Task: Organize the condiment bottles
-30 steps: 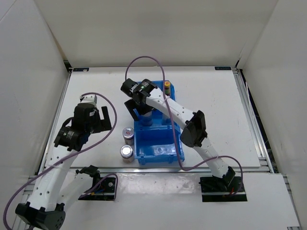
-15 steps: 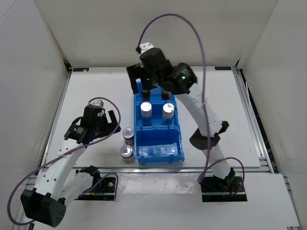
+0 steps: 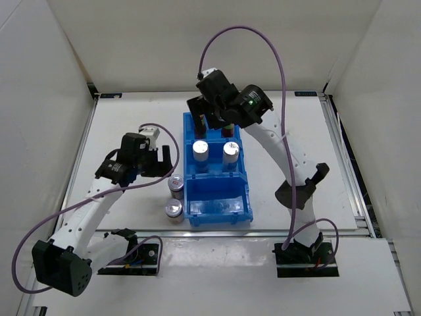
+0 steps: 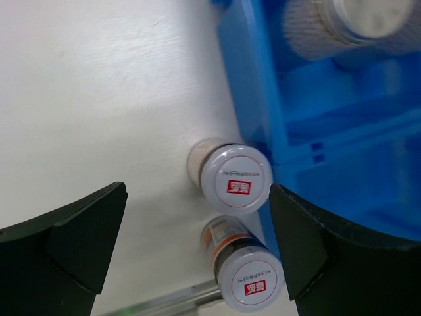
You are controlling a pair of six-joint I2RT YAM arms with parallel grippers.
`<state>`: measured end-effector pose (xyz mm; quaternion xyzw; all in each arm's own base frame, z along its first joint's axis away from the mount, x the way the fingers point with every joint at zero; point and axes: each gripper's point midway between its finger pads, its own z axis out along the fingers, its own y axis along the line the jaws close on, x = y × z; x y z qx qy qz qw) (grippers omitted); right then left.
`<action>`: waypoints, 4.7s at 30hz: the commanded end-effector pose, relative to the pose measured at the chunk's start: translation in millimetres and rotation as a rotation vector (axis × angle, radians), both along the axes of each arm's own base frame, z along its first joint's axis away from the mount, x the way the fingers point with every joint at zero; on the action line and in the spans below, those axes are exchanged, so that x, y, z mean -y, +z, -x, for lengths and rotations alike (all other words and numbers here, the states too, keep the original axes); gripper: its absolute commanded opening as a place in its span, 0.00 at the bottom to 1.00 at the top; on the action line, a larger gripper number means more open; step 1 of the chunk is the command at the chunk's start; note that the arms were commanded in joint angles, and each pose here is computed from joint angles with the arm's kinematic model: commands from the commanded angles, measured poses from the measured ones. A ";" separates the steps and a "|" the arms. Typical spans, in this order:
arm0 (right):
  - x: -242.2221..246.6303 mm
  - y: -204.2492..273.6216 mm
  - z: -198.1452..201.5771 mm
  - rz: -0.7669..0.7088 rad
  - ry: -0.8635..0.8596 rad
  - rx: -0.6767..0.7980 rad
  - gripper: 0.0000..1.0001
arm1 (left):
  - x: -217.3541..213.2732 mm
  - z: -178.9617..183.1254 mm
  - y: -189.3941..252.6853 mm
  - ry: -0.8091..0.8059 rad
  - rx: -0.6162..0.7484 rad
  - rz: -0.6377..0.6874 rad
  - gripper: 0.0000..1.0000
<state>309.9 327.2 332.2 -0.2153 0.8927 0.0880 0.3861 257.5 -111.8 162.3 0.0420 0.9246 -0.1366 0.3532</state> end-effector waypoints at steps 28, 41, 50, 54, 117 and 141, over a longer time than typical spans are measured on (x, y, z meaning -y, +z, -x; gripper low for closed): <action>187.4 -45.2 62.3 0.153 -0.224 -0.281 1.00 | 63.2 12.6 -46.7 -0.878 0.074 -0.070 0.91; 192.8 -58.2 65.7 0.157 -0.226 -0.310 1.00 | 59.9 30.3 -77.0 -0.871 -0.032 -0.080 0.93; 187.8 -60.3 64.4 0.144 -0.214 -0.321 1.00 | 49.3 13.8 -81.3 -0.799 0.004 -0.161 0.67; 188.3 -62.8 65.2 0.150 -0.215 -0.328 1.00 | 37.6 0.3 -74.8 -0.720 0.031 -0.232 0.28; 237.1 -109.3 113.2 0.147 -0.334 -0.445 1.00 | 273.7 46.0 -2.3 -0.781 0.305 0.006 1.00; 212.9 -123.4 101.3 0.091 -0.286 -0.504 1.00 | 76.6 110.7 19.0 -0.413 0.176 0.029 1.00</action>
